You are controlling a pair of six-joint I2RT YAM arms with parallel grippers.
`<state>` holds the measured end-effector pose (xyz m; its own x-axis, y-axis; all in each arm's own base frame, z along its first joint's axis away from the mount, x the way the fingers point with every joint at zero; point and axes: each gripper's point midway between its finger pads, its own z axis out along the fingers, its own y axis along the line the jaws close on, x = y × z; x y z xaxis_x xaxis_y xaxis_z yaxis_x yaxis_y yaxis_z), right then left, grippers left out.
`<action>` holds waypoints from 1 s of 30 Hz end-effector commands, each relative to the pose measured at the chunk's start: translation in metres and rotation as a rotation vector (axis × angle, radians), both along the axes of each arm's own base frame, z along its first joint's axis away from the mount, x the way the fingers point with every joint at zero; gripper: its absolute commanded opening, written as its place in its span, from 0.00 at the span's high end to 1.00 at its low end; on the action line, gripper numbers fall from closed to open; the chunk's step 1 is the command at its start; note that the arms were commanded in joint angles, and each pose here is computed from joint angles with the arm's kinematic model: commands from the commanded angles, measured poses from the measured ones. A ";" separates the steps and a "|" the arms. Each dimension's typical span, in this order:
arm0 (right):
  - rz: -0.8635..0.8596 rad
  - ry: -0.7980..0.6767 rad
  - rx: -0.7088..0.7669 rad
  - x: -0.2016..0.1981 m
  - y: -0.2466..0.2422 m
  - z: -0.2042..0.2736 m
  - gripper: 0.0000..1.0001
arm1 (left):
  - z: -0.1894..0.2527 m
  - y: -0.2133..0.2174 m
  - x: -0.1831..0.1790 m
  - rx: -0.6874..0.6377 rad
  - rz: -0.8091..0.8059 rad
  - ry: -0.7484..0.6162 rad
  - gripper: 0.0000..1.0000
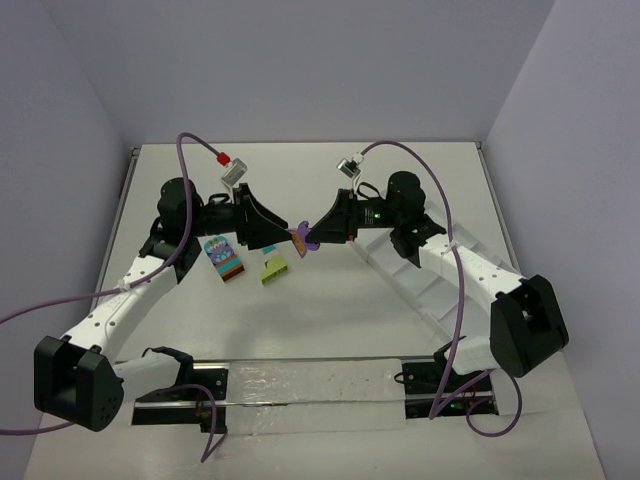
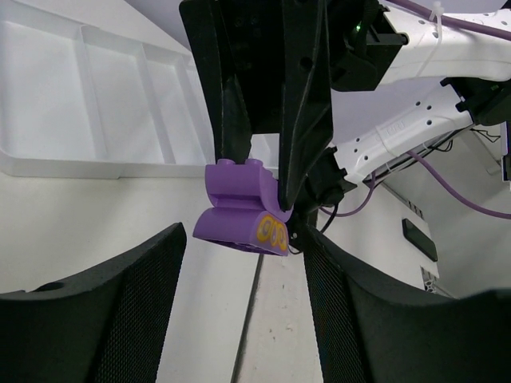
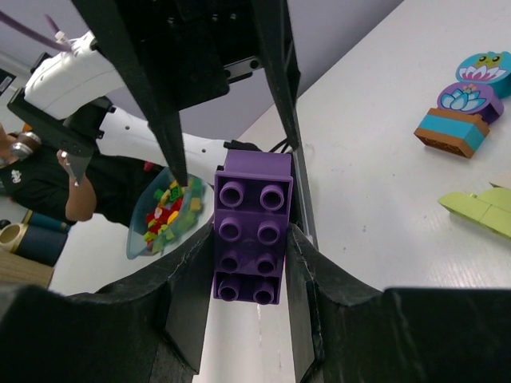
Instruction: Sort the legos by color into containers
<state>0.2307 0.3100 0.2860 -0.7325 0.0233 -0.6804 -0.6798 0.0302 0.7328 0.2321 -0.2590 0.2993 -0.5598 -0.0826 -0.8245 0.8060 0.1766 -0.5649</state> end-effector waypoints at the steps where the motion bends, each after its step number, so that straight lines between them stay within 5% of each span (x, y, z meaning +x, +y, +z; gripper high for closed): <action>1: 0.038 -0.071 0.047 -0.009 -0.004 0.019 1.00 | 0.007 -0.003 -0.001 -0.027 -0.058 -0.039 0.34; 30: 0.048 -0.041 0.053 -0.006 0.005 0.013 1.00 | 0.007 -0.013 -0.014 -0.058 -0.169 -0.024 0.58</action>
